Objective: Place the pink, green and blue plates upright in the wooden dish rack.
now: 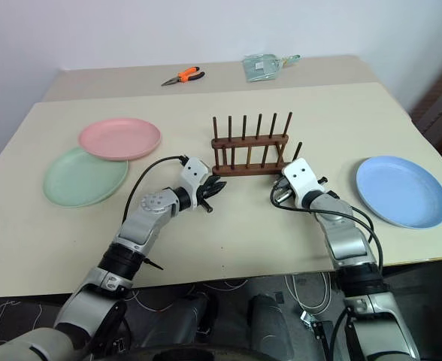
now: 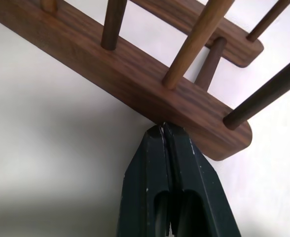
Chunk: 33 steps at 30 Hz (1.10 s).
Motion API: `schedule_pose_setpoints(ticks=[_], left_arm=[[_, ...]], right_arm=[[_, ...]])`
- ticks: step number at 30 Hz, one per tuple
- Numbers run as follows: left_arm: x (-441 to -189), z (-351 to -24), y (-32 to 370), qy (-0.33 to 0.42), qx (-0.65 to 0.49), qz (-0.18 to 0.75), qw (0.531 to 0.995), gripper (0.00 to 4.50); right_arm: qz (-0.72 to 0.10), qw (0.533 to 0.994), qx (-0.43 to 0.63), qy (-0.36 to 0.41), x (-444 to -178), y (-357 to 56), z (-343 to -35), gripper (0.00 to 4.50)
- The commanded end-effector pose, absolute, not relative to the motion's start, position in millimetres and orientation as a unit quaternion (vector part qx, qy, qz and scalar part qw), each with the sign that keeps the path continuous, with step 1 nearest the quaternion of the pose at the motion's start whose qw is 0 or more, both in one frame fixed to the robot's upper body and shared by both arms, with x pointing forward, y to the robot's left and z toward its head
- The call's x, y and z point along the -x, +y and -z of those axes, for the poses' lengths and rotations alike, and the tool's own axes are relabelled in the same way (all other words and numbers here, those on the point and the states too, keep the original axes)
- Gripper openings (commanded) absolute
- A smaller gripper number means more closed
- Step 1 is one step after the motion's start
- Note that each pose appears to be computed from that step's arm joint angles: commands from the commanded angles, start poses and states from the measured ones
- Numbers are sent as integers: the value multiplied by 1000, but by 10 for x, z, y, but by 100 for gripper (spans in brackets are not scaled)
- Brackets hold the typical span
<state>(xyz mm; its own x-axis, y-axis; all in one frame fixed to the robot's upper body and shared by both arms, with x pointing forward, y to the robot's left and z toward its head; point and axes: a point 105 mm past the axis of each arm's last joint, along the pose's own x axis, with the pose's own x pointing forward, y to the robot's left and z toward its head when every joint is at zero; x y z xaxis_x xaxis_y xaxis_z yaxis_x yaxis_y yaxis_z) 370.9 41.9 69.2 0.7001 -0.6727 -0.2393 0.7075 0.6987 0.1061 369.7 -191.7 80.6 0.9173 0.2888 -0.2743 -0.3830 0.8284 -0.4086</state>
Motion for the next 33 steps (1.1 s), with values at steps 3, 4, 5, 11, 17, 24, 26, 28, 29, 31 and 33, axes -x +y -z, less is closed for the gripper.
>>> schedule_pose_setpoints(ticks=[3,4,5,11,17,24,26,28,29,31,33], left_arm=[[-3704,-453,700,136,-98,346,923,107],[-3684,-509,753,128,-90,348,924,106],[-3675,-574,833,120,-82,344,928,161],[-3860,-1340,1499,14,-16,208,978,438],[-3965,-2091,2407,-79,31,-67,994,450],[-3612,-2048,2964,-44,190,-232,953,450],[-3581,-1914,3008,-14,242,-241,940,450],[-3596,-1788,2982,14,284,-225,932,450],[-3620,-1695,2942,33,316,-210,925,450],[-3664,-1564,2879,57,367,-184,910,426],[-3698,-1490,2861,71,397,-175,898,373]], right_arm=[[-205,948,227,83,-3695,-1839,-898,25],[-222,944,234,76,-3649,-1816,-937,51],[-239,938,241,67,-3598,-1782,-989,84],[-325,916,235,17,-3336,-1471,-1292,382],[-344,907,243,3,-3324,-1328,-1352,443],[-362,898,249,2,-3356,-1239,-1307,443],[-364,898,249,-2,-3367,-1227,-1318,443],[-365,897,248,-6,-3372,-1214,-1334,443],[-367,897,247,-11,-3372,-1200,-1355,443],[-366,898,244,-20,-3373,-1181,-1394,448],[-363,899,244,-25,-3378,-1181,-1415,450]])
